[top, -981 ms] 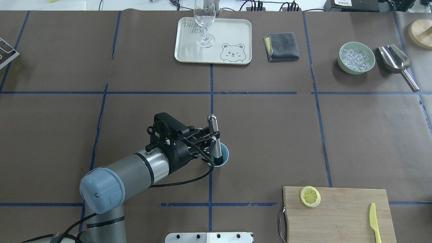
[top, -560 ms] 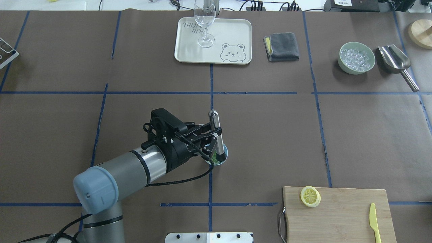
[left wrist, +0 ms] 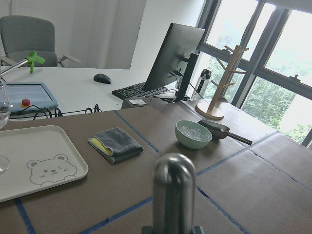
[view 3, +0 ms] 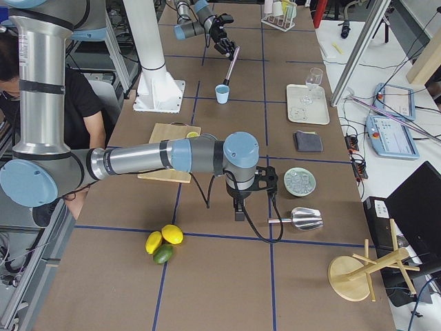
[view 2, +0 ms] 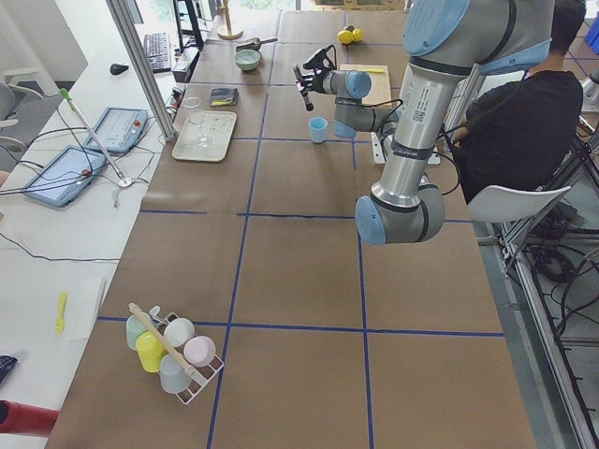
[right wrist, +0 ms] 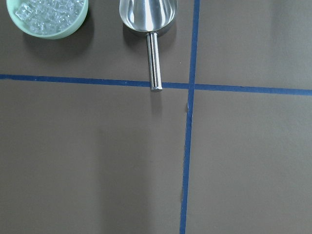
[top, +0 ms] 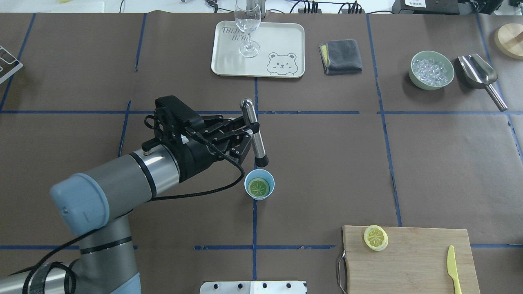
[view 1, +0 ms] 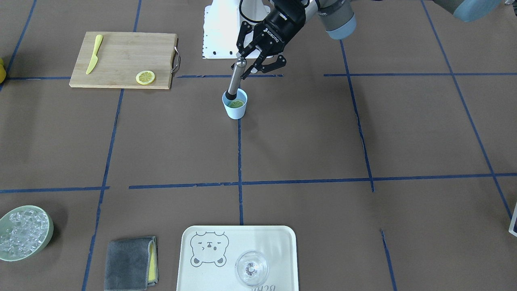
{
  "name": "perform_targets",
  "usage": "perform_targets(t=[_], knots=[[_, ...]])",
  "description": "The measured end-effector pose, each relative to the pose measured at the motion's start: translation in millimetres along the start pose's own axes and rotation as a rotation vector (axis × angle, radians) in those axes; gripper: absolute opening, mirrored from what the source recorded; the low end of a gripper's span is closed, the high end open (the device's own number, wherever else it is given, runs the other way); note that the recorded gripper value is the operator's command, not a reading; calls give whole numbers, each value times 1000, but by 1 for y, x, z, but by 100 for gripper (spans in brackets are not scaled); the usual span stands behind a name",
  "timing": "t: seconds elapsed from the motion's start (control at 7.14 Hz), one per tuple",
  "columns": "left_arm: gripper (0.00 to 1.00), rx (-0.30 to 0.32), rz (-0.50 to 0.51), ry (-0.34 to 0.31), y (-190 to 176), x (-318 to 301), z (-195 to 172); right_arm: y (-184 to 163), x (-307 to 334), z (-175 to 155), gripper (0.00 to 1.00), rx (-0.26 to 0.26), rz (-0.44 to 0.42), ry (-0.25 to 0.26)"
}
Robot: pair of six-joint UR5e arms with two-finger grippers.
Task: Squeeze lemon into cup
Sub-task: 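Lift the muddler out of the cup and carry it back with the left gripper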
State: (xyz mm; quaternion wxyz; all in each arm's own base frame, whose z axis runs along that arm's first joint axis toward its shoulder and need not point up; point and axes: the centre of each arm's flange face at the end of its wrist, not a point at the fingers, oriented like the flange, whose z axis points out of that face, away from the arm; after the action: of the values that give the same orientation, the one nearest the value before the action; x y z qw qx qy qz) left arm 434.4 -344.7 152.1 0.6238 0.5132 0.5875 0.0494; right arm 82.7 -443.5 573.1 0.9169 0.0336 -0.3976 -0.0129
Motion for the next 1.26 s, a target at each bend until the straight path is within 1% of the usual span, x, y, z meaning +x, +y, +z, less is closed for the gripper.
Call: perform_targets(t=[0.14, 0.28, 0.42, 0.56, 0.7, 0.84, 0.98, 1.12, 1.26], knots=[[0, -57, 19, 6, -12, -28, -5, 0, -1, -1, 100, 2, 0, -1], [0, -168, 29, 12, -26, -60, -9, 0, -2, -2, 100, 4, 0, -3], [0, -303, 16, 15, -34, -90, -16, 0, -3, -3, 100, 6, -1, -4], [0, -450, -35, 10, -37, -124, -29, 0, -6, -5, 100, 11, -3, -4], [0, -591, -158, -10, -33, -164, -53, 0, -9, -8, 100, 18, -7, -3], [0, -687, -314, -56, -29, -204, -81, -1, -13, -12, 100, 24, -13, -2], [0, -736, -445, -120, -24, -240, -112, 0, -16, -15, 100, 30, -19, 1], [0, -773, -531, -185, -5, -269, -141, -1, -17, -16, 100, 33, -21, 3], [0, -810, -592, -249, 18, -292, -161, -1, -17, -17, 100, 34, -22, 4]])
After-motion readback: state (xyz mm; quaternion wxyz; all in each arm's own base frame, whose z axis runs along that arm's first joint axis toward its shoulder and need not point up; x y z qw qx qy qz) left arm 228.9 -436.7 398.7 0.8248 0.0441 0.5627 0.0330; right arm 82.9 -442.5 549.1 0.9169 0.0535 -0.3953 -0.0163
